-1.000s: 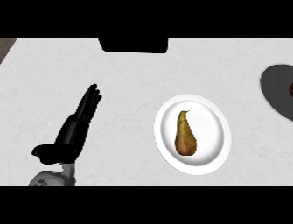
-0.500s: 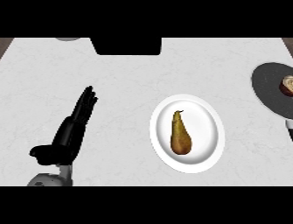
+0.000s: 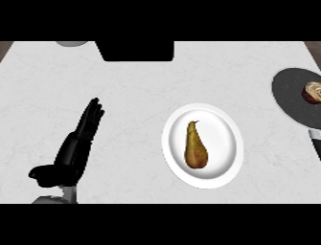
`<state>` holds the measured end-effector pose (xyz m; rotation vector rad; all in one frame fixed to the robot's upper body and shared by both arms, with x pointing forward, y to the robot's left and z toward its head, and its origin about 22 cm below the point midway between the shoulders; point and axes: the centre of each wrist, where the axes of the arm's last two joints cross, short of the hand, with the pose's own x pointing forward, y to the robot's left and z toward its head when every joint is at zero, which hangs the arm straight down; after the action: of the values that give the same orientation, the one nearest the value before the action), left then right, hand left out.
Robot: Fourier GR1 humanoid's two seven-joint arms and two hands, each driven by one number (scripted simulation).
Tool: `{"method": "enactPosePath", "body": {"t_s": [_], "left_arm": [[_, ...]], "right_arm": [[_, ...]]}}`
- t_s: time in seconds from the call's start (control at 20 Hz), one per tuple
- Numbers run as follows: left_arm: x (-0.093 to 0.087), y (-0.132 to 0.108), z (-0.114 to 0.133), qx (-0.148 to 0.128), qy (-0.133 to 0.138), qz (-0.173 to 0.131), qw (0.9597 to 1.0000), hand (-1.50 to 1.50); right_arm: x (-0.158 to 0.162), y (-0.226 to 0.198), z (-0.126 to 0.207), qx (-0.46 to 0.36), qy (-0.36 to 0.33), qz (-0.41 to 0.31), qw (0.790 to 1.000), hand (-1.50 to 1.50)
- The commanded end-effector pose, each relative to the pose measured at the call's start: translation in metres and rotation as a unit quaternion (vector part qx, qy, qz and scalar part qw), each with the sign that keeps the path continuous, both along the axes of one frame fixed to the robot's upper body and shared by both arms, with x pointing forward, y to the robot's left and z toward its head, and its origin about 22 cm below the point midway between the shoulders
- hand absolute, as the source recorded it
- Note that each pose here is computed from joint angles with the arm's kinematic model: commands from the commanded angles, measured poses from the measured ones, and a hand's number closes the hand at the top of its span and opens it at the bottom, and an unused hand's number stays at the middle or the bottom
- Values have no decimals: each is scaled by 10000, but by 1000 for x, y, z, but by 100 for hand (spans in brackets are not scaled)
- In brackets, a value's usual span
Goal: Pick the cupcake from the plate and place it in the pan
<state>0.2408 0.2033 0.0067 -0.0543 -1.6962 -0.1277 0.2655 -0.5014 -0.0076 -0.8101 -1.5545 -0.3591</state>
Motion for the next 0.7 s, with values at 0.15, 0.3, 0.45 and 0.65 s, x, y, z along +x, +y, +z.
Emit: {"method": "enactPosePath", "body": {"t_s": [0.15, 0.3, 0.45, 0.65], "left_arm": [[13, 16, 12, 70, 26, 45, 10000, 0], [14, 5, 10, -79, -5, 46, 10000, 0], [1, 1, 6, 6, 48, 7, 10000, 0], [6, -10, 4, -2, 114, -56, 9999, 0]], "right_arm": [[-27, 12, -15, -210, 102, 68, 9997, -150], [-37, 31, -16, -128, 16, 116, 9999, -150], [-47, 20, -20, -241, 216, 113, 9994, -150], [-58, 31, -15, -425, 289, 41, 9987, -150]]}}
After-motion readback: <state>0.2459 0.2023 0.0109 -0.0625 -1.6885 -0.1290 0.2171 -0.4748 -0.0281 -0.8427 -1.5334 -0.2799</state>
